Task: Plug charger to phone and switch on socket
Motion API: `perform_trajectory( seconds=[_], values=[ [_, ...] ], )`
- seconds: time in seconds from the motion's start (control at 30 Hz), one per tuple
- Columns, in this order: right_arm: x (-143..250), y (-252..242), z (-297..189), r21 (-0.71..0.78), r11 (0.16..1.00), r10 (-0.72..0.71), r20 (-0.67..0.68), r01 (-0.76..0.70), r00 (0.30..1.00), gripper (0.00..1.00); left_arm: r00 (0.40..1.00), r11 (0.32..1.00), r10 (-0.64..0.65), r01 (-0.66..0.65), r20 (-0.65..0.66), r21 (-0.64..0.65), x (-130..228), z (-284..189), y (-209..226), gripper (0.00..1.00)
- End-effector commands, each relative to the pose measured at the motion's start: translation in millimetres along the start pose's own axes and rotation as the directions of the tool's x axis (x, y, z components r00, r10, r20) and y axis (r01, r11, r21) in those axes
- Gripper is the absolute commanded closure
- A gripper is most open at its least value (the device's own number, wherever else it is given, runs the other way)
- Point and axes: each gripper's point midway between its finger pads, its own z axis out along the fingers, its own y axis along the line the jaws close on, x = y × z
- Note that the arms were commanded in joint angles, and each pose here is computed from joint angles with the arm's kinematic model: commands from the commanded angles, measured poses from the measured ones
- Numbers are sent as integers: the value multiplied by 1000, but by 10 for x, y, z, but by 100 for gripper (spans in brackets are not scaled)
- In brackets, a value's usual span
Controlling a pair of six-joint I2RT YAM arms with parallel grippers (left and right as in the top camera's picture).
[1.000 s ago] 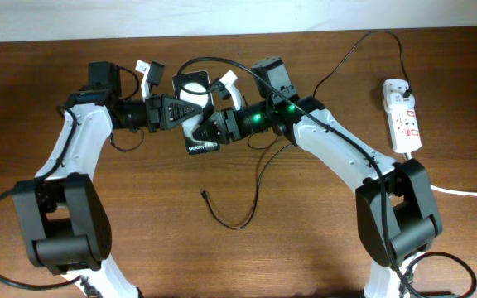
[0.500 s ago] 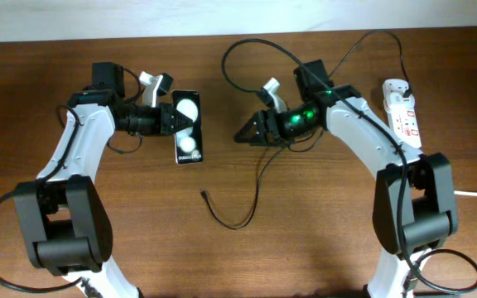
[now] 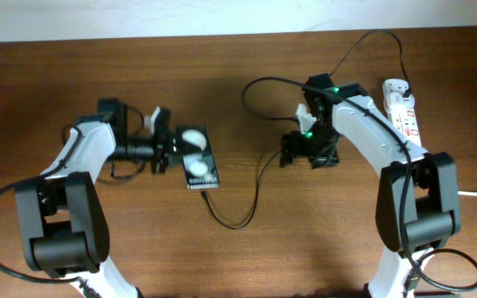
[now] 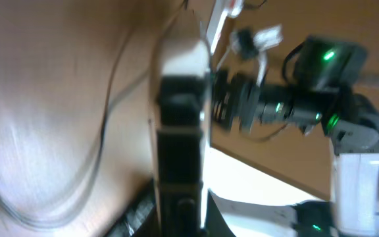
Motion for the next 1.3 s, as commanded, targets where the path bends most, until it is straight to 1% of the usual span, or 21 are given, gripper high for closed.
perform_trajectory(
  seconds=[0.0,0.03,0.1,0.17,0.2,0.27,0.37,0.4,0.43,0.53,0.57,0.63,1.27],
  values=[
    [-86,-395,-69,136,982,126,55,-132,991,1,975,978,-202,207,-93,39,435,89,54,100],
    [-93,-413,-75,136,981,130,57,-137,990,1,943,951,-304,309,-138,16,615,127,94,100],
    [-124,-405,-75,132,982,127,69,-135,990,1,884,902,-428,431,-190,-24,831,153,84,100],
    [-169,-398,-77,126,983,122,86,-132,989,1,824,853,-517,519,-233,-58,997,178,16,100],
    [-173,-397,-77,126,983,121,87,-131,989,1,797,832,-545,553,-259,-50,1057,211,-64,100],
    [-174,-397,-77,126,983,121,88,-132,989,1,781,819,-553,573,-291,-19,1094,273,-182,100],
    [-173,-397,-77,126,983,121,87,-132,989,1,767,792,-537,601,-350,103,1076,363,-460,100],
    [-174,-397,-77,126,983,121,88,-132,989,1,729,766,-577,639,-368,66,1135,409,-474,100],
    [-174,-397,-77,126,983,121,88,-132,989,1,714,757,-591,652,-375,49,1161,436,-475,100],
    [-174,-397,-77,126,983,121,88,-132,989,1,698,752,-601,659,-390,21,1226,493,-483,100],
    [-174,-397,-77,126,983,121,88,-132,989,1,684,742,-614,670,-394,8,1245,510,-485,100],
    [-174,-397,-77,126,983,121,88,-132,989,1,606,677,-687,734,-401,-50,1298,547,-495,100],
    [-174,-397,-77,126,983,121,88,-132,989,1,606,678,-686,733,-402,-52,1302,551,-499,100]
  ],
)
